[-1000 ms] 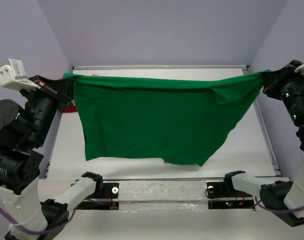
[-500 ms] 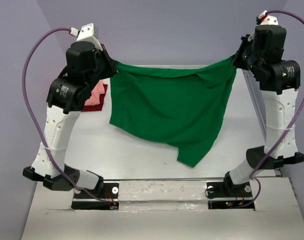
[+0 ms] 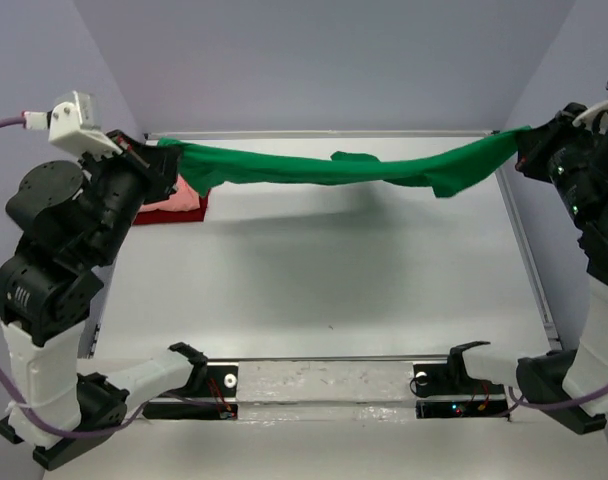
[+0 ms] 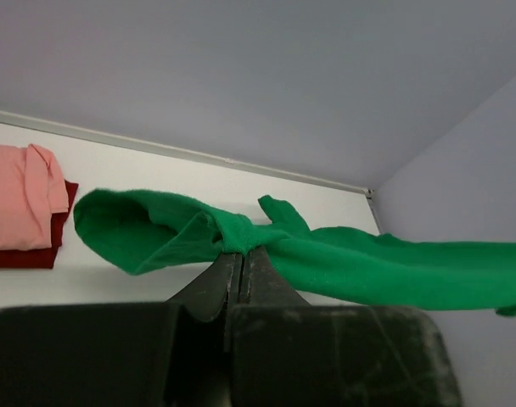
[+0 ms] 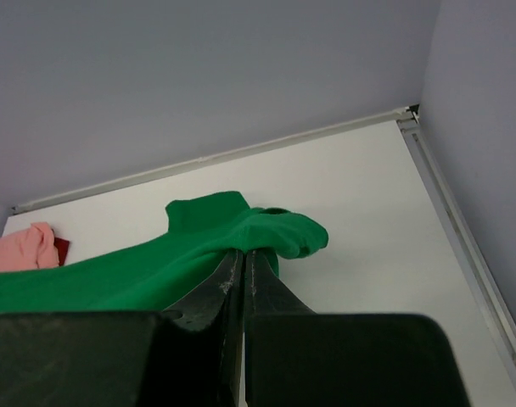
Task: Fold and stack the t-shirts
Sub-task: Flatten the tshirt out
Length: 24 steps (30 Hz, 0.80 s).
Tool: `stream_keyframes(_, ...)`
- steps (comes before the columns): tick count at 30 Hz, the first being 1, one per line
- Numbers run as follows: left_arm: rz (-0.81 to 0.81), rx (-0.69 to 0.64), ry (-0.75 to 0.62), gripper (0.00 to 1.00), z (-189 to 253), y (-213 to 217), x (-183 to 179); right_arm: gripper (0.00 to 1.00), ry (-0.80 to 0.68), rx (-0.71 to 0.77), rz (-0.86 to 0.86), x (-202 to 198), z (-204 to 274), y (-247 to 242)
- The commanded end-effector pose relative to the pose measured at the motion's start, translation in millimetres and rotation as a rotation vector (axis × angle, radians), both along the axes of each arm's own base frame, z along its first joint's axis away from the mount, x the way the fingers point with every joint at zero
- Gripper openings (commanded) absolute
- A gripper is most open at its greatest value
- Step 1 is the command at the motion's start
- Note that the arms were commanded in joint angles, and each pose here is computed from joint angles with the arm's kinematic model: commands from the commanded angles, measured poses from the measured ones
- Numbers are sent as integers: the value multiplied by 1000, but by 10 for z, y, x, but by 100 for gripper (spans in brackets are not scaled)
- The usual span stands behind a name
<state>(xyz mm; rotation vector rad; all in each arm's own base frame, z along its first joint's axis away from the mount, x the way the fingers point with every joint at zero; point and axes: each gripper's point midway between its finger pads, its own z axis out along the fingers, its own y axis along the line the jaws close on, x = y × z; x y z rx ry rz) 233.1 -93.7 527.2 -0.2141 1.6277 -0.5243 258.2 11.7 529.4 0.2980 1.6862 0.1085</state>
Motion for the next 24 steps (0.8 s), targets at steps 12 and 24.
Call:
stream_keyframes(12, 53, -2, 49, 0, -266, 228, -247, 0, 37, -9, -40, -513, -379, -168)
stream_keyframes(24, 45, 59, -44, 0, 246, -215, 358, 0, 47, -72, -18, 503, -106, 138)
